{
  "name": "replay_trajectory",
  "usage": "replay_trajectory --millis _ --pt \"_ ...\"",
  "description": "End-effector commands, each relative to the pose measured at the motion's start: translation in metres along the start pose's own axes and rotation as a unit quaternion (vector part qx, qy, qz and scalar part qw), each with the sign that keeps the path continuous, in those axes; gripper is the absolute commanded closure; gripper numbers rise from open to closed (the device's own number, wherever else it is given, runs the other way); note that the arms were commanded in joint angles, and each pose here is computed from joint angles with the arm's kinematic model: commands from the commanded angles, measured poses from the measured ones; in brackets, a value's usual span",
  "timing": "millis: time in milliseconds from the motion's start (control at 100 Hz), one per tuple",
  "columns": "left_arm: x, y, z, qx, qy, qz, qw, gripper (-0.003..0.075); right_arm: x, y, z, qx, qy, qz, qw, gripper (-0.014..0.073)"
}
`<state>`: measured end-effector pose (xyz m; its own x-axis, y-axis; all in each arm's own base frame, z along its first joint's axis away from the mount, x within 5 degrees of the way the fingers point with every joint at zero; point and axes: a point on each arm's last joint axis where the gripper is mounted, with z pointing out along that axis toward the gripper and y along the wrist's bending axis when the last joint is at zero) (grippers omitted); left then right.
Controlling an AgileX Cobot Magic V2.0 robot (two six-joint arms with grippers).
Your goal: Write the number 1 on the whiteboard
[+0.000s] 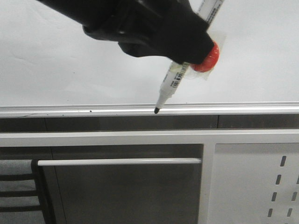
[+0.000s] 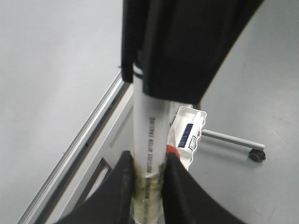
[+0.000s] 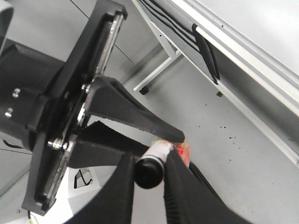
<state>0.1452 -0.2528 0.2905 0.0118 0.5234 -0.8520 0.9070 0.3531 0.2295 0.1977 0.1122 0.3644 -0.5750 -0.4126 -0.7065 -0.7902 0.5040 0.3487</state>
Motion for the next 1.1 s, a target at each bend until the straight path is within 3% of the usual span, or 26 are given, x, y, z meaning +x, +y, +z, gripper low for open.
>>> replay_trajectory --millis 0,190,300,480,600,720,840,950,1090 --pt "-0.024 0.010 -0.012 -0.036 -0.075 -0.017 0.996 0.0612 -0.012 0.010 -0.009 -0.015 -0.044 -0.004 0.999 0.0657" --pt "-0.025 0.032 -0.030 -0.064 -0.088 -0.096 0.989 0.0264 -0.012 0.010 -0.013 0.016 -0.059 -0.014 0.998 0.0648" --pt "-0.029 0.044 -0.054 -0.085 -0.114 -0.132 0.981 0.0200 -0.004 0.015 -0.022 0.056 -0.093 -0.024 0.994 0.0645" --pt "-0.031 0.058 -0.102 -0.117 -0.140 -0.140 0.973 0.0248 0.032 0.025 -0.033 0.141 -0.180 -0.022 0.973 0.0645" --pt "-0.024 0.063 -0.129 -0.154 -0.164 -0.148 0.963 0.0325 0.056 0.032 -0.035 0.174 -0.243 -0.036 0.954 0.0645" --pt "-0.014 0.065 -0.151 -0.194 -0.202 -0.173 0.944 0.0497 0.072 0.037 -0.038 0.203 -0.292 -0.044 0.934 0.0645" --pt "0.000 0.061 -0.163 -0.219 -0.229 -0.191 0.929 0.0742 0.074 0.038 -0.041 0.223 -0.318 -0.055 0.920 0.0645" --pt "0.010 0.057 -0.167 -0.231 -0.243 -0.206 0.920 0.0741 0.070 0.038 -0.040 0.226 -0.329 -0.062 0.915 0.0645" --pt "0.012 0.056 -0.167 -0.231 -0.243 -0.208 0.919 0.0741 0.063 0.038 -0.033 0.224 -0.329 -0.076 0.914 0.0645"
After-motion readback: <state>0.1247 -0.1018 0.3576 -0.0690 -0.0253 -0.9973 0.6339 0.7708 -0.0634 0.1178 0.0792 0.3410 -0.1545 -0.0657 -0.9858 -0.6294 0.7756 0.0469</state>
